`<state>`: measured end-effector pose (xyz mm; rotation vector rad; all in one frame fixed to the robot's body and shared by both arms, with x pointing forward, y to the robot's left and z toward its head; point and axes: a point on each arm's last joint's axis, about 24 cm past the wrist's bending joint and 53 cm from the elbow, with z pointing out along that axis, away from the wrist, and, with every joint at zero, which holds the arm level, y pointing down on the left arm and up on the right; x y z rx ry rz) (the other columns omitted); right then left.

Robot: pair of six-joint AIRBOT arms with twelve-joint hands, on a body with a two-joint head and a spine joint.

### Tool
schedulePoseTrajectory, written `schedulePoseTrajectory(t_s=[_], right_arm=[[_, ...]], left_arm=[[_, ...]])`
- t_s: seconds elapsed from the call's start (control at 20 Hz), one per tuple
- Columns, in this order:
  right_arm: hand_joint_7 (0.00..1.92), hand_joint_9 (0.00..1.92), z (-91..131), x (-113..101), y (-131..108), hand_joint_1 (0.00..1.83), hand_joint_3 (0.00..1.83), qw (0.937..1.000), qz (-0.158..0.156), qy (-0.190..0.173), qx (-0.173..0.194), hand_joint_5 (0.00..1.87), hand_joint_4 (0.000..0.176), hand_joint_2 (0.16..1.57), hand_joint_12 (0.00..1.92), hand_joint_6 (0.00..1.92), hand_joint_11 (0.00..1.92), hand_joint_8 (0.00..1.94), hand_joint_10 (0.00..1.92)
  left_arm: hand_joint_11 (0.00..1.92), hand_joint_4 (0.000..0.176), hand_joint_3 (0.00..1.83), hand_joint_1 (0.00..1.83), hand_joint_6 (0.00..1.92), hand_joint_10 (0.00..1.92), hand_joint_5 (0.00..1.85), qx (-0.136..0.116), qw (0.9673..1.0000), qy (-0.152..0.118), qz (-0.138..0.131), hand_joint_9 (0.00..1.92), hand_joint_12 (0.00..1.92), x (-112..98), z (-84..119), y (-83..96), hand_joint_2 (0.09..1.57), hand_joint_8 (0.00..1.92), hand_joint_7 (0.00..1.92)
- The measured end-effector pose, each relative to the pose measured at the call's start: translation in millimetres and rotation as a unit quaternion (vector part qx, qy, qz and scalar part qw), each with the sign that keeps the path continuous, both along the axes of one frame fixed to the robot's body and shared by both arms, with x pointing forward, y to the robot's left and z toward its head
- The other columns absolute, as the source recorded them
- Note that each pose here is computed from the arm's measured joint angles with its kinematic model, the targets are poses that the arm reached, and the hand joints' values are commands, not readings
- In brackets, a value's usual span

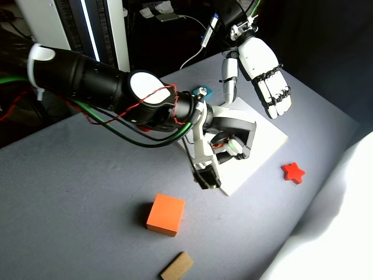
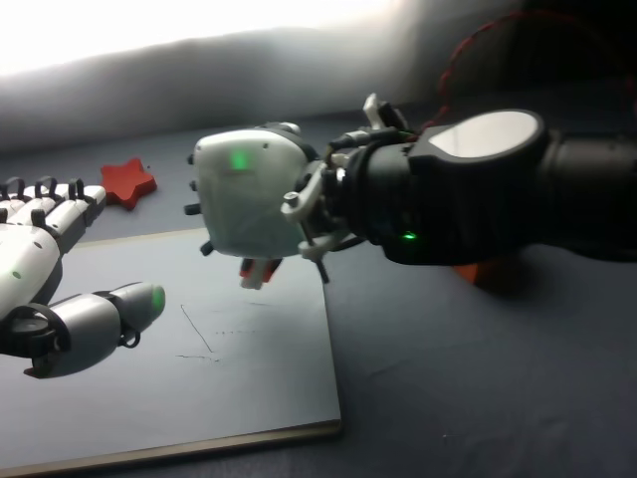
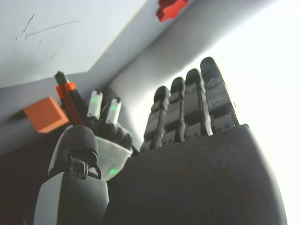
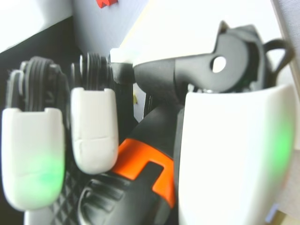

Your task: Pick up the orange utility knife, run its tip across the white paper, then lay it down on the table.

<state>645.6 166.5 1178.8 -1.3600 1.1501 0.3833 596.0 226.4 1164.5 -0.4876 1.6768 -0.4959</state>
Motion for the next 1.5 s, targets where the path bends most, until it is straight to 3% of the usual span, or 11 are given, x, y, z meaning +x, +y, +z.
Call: schedulePoseTrajectory(t_s=[0.25, 0.3, 0.5, 0.6, 0.65, 0.7, 0.8, 0.95, 1.1, 1.5], right_arm=[[1.92, 1.92, -1, 9, 14, 1.54, 0.82, 0.9999, -0.001, -0.014, -0.005, 1.72, 0.176, 1.01, 1.92, 1.92, 1.92, 1.94, 1.92], [1.92, 1.92, -1, 8, 18, 1.54, 0.83, 1.0000, -0.003, -0.004, 0.001, 1.71, 0.176, 1.01, 1.92, 1.92, 1.92, 1.94, 1.92], [1.91, 1.92, 2, -2, 27, 1.53, 0.84, 0.9994, 0.011, 0.024, 0.023, 1.71, 0.176, 1.01, 1.92, 1.92, 1.92, 1.94, 1.92], [1.92, 1.92, 7, -7, 25, 1.54, 0.84, 0.9973, 0.021, 0.046, 0.054, 1.72, 0.176, 1.00, 1.92, 1.92, 1.92, 1.94, 1.92], [1.92, 1.92, 10, -7, 22, 1.55, 0.83, 0.9971, 0.026, 0.018, 0.069, 1.72, 0.176, 1.00, 1.92, 1.92, 1.92, 1.94, 1.92], [1.92, 1.92, 6, -10, 17, 1.55, 0.83, 0.9964, 0.042, -0.039, 0.063, 1.71, 0.176, 1.00, 1.92, 1.92, 1.92, 1.94, 1.92], [1.91, 1.92, -1, -9, 14, 1.54, 0.83, 0.9966, 0.039, -0.044, 0.059, 1.71, 0.176, 1.01, 1.92, 1.92, 1.92, 1.94, 1.92], [1.92, 1.92, -16, -12, 14, 1.54, 0.87, 0.9940, 0.044, -0.091, 0.043, 1.72, 0.176, 0.99, 1.92, 1.92, 1.92, 1.94, 1.92], [1.91, 1.92, -8, -13, 20, 1.55, 0.85, 0.9909, 0.050, -0.109, 0.062, 1.69, 0.176, 1.00, 1.92, 1.92, 1.92, 1.94, 1.92], [1.92, 1.92, 0, -7, 17, 1.54, 0.84, 0.9894, 0.036, -0.104, 0.095, 1.71, 0.176, 0.99, 1.92, 1.92, 1.92, 1.94, 1.92]], left_arm=[[0.00, 0.000, 0.00, 0.00, 0.01, 0.01, 0.03, 0.003, 0.9999, 0.002, 0.014, 0.05, 0.34, 5, -3, 11.5, 1.28, 0.01, 0.05], [0.00, 0.000, 0.00, 0.00, 0.01, 0.01, 0.05, 0.007, 0.9998, -0.001, 0.018, 0.06, 0.38, 8, -2, 16.3, 1.28, 0.01, 0.06], [0.00, 0.000, 0.00, 0.00, 0.00, 0.00, 0.01, 0.009, 0.9987, 0.005, 0.050, 0.02, 0.26, 16, -7, 41.7, 1.28, 0.00, 0.02], [0.00, 0.000, 0.00, 0.00, 0.01, 0.01, 0.03, 0.012, 0.9982, 0.001, 0.058, 0.04, 0.35, 18, -7, 49.4, 1.28, 0.01, 0.05], [0.00, 0.000, 0.00, 0.00, 0.00, 0.00, 0.03, 0.014, 0.9980, -0.001, 0.061, 0.03, 0.29, 20, -6, 52.2, 1.28, 0.00, 0.04], [0.00, 0.000, 0.00, 0.00, 0.00, 0.00, 0.02, 0.014, 0.9977, -0.003, 0.066, 0.03, 0.31, 21, -5, 55.2, 1.28, 0.00, 0.05], [0.00, 0.000, 0.00, 0.00, 0.00, 0.01, 0.03, 0.015, 0.9975, -0.002, 0.068, 0.04, 0.35, 21, -6, 56.9, 1.28, 0.00, 0.05], [0.00, 0.000, 0.00, 0.00, 0.00, 0.00, 0.02, 0.015, 0.9973, -0.002, 0.072, 0.03, 0.34, 22, -6, 60.2, 1.28, 0.00, 0.04], [0.00, 0.000, 0.00, 0.00, 0.01, 0.01, 0.03, 0.015, 0.9969, -0.002, 0.077, 0.03, 0.35, 22, -6, 63.1, 1.28, 0.00, 0.05], [0.00, 0.000, 0.00, 0.00, 0.00, 0.00, 0.04, 0.020, 0.9965, -0.003, 0.081, 0.05, 0.36, 23, -7, 67.9, 1.28, 0.00, 0.06]])
